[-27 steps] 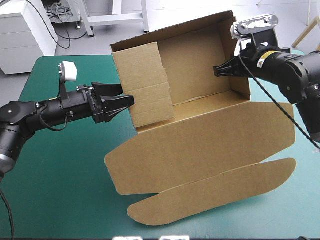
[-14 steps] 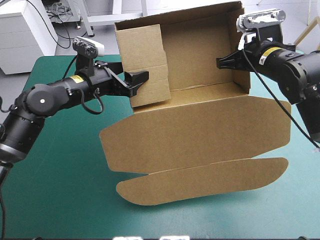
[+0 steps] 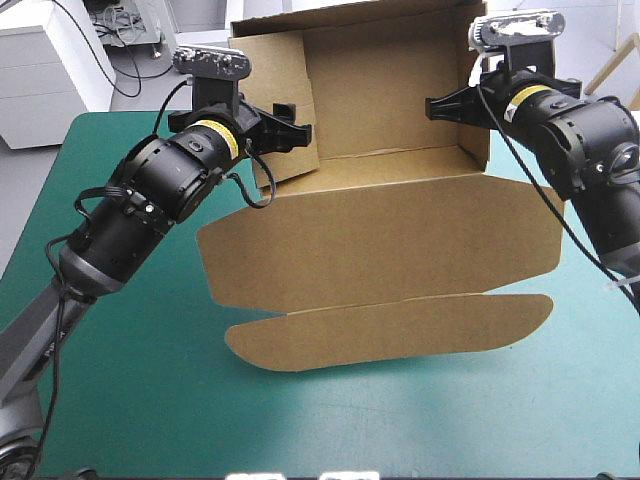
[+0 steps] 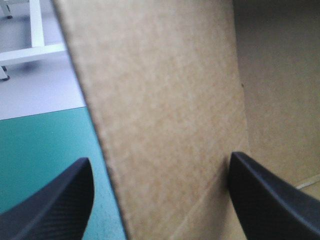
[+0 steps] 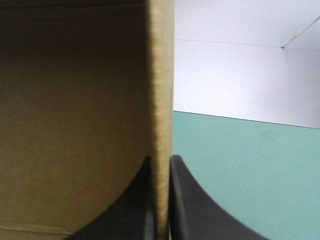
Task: Fold the box
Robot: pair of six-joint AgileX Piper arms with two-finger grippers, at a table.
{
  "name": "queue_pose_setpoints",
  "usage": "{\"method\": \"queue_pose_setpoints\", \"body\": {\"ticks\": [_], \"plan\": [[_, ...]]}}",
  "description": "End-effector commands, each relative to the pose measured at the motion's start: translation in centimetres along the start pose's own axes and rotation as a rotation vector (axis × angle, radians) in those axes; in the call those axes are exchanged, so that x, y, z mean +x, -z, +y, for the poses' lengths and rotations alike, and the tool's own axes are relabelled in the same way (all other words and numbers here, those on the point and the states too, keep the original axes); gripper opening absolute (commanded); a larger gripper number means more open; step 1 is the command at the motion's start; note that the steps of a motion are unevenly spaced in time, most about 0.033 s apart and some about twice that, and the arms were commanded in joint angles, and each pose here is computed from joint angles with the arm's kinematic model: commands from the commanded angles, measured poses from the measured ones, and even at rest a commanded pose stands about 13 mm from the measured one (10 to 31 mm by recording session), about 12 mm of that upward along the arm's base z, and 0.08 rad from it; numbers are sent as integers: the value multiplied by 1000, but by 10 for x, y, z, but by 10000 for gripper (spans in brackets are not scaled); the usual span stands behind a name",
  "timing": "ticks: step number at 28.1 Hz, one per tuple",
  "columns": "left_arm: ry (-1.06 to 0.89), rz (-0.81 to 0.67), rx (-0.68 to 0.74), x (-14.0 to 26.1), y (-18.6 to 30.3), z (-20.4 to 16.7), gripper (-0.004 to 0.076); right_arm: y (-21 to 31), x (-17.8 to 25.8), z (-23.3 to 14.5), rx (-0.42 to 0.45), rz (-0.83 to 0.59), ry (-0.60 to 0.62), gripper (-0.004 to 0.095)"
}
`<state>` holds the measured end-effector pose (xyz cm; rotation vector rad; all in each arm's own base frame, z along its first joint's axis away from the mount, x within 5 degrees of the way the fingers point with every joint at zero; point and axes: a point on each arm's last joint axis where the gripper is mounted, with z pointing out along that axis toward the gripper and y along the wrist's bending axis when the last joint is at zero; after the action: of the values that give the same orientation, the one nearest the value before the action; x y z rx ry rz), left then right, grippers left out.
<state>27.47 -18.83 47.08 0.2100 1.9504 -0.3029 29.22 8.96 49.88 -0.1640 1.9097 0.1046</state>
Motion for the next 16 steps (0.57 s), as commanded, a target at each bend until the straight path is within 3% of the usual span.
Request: {"method": "queue_pose_setpoints", "body": {"ticks": [1,5,8,16], "plan": [[15,-136,-12,-21,25,0,487,21,-23,-1,-18,-180,-10,-4],[55,-123,-9,-20,25,-1,465,18,-22,-1,-9,-177,1,-4],[81,-103,9,-18,24,-2,393,18,-22,-2,1,-180,10,-4],[108,-90,29,-17,24,-4,29,17,-21,-2,1,-167,-3,-4]]}}
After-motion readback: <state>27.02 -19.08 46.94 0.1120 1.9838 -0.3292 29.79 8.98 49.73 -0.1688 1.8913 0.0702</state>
